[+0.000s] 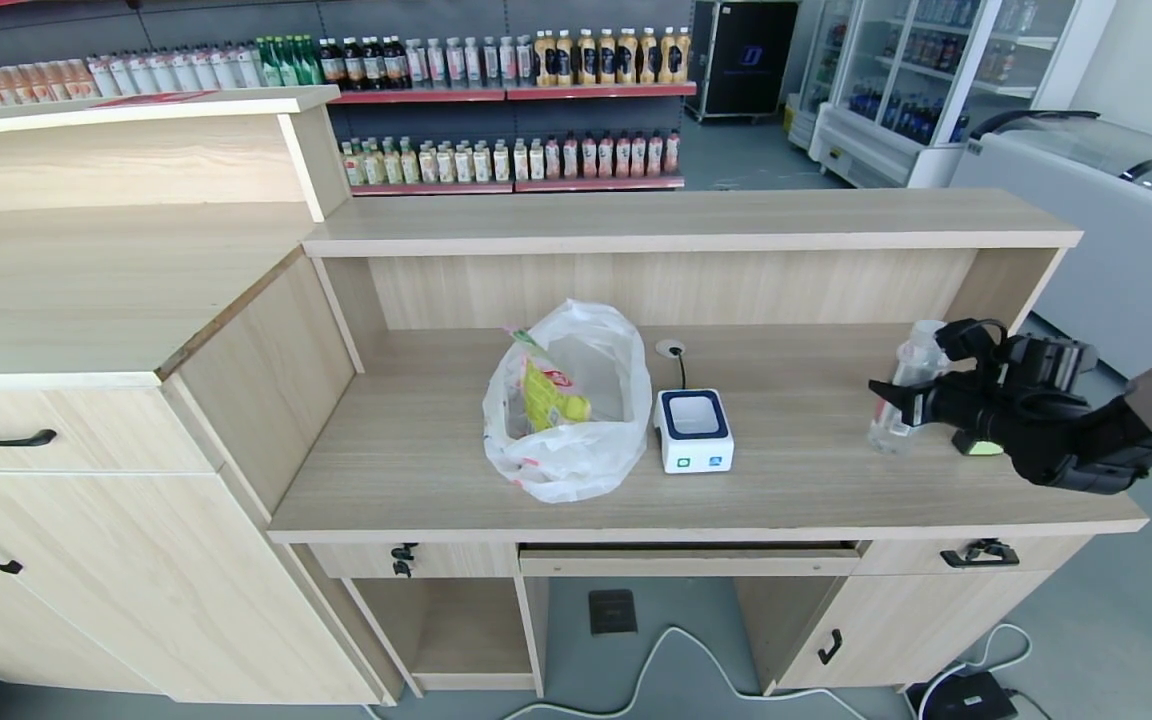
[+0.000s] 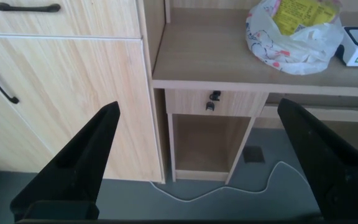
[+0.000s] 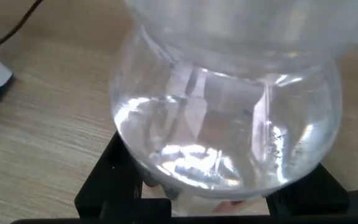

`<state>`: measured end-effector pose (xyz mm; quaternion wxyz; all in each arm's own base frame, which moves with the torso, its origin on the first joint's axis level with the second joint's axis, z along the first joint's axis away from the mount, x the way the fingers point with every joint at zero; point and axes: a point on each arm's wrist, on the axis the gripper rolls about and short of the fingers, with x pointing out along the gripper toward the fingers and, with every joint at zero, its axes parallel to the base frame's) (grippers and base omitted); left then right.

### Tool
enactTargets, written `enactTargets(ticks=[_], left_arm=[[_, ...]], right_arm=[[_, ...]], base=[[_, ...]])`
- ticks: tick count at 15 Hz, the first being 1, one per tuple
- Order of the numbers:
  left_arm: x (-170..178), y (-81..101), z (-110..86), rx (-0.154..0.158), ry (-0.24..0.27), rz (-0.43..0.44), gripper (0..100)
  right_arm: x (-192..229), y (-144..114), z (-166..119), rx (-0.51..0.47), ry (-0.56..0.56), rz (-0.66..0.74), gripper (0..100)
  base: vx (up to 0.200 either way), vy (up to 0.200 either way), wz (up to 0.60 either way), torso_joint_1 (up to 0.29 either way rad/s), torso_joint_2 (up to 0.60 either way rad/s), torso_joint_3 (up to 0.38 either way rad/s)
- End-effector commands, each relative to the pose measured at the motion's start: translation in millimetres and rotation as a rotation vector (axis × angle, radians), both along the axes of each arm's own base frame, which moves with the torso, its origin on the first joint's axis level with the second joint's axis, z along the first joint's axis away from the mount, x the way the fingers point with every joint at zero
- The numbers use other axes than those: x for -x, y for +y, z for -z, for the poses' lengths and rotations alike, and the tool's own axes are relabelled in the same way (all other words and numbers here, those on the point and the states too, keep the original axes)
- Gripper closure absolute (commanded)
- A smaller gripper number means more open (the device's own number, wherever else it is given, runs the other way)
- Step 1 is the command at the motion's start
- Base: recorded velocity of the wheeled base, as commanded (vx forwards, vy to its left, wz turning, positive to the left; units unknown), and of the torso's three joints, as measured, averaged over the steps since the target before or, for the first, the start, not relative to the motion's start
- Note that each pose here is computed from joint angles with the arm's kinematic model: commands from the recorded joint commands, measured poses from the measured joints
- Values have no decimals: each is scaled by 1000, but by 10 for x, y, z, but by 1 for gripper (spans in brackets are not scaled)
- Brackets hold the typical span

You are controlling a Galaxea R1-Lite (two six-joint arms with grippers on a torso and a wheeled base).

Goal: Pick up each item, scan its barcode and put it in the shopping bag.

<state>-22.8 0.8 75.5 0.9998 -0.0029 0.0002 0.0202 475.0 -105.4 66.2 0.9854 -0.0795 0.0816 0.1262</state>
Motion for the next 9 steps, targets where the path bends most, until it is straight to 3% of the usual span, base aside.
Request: enactTargets(ticks=[1, 2, 4, 5, 7, 9], left_arm=[[0, 0, 0, 0, 0, -1, 0], [0, 0, 0, 0, 0, -1, 0], [0, 0, 0, 0, 0, -1, 0], [0, 0, 0, 0, 0, -1, 0], [0, 0, 0, 0, 0, -1, 0], [0, 0, 0, 0, 0, 1, 0]], right_arm=[[248, 84, -543, -83, -25, -29, 100], [290, 110, -612, -106, -20, -36, 100], [690, 323, -1256, -303, -22, -110, 100], [762, 354, -1337, -323, -19, -125, 100], [1308, 492, -1742, -355, 11, -257, 100], [1717, 579, -1946, -370, 39, -320, 100]], base=[[0, 0, 0, 0, 0, 0], [0, 0, 0, 0, 0, 0], [0, 0, 0, 0, 0, 0], [0, 0, 0, 0, 0, 0], [0, 0, 0, 0, 0, 0], [0, 0, 0, 0, 0, 0]])
